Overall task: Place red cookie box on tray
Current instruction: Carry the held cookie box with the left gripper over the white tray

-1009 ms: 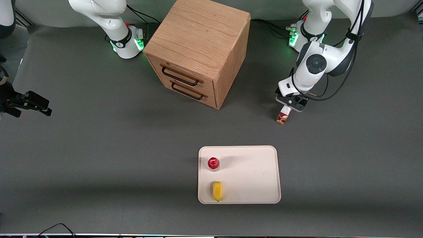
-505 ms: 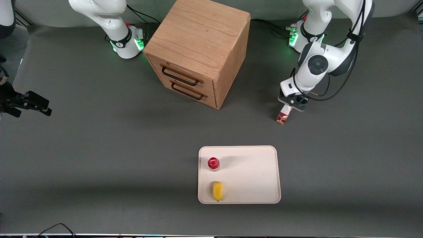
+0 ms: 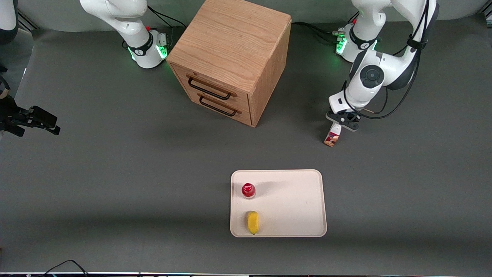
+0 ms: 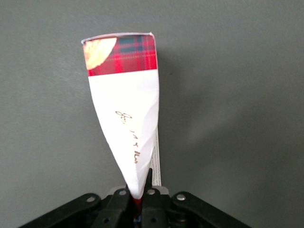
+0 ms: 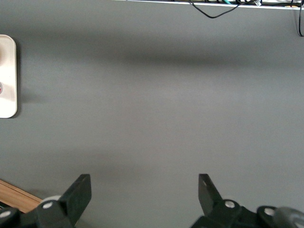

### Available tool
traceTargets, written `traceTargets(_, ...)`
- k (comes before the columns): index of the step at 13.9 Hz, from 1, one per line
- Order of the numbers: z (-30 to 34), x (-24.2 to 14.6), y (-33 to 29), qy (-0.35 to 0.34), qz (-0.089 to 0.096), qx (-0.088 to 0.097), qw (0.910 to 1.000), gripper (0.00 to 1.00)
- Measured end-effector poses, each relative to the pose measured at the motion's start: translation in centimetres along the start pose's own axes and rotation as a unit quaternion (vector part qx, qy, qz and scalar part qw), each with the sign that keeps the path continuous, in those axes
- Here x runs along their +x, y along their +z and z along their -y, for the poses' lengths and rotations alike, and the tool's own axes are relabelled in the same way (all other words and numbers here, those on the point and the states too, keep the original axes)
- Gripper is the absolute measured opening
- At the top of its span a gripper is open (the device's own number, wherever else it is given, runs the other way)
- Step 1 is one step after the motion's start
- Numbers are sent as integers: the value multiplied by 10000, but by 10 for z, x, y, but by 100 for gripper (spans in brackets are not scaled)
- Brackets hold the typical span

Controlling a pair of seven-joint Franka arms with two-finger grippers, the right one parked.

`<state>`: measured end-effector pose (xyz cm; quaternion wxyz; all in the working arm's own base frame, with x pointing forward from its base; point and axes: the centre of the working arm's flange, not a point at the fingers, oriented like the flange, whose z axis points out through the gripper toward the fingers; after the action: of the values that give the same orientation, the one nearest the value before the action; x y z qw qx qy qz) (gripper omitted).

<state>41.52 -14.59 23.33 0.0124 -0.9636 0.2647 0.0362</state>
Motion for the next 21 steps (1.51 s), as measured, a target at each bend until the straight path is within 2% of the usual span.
traceTargets(3,13,30,-50,-112,255,70,9996,5)
traceTargets(5,22,55,-101,-172,230,141,9995,5)
traceTargets(7,29,76,-155,-273,129,116,9995,5)
traceTargets(11,45,115,-234,-589,-157,-95,9981,5)
traceTargets(15,82,165,-283,-1114,-265,-463,9924,5)
traceTargets(19,88,229,-269,-1551,-389,-881,9832,5)
traceTargets(20,85,246,-256,-1642,-402,-948,9810,5)
traceTargets(21,81,264,-239,-1683,-461,-926,9803,5)
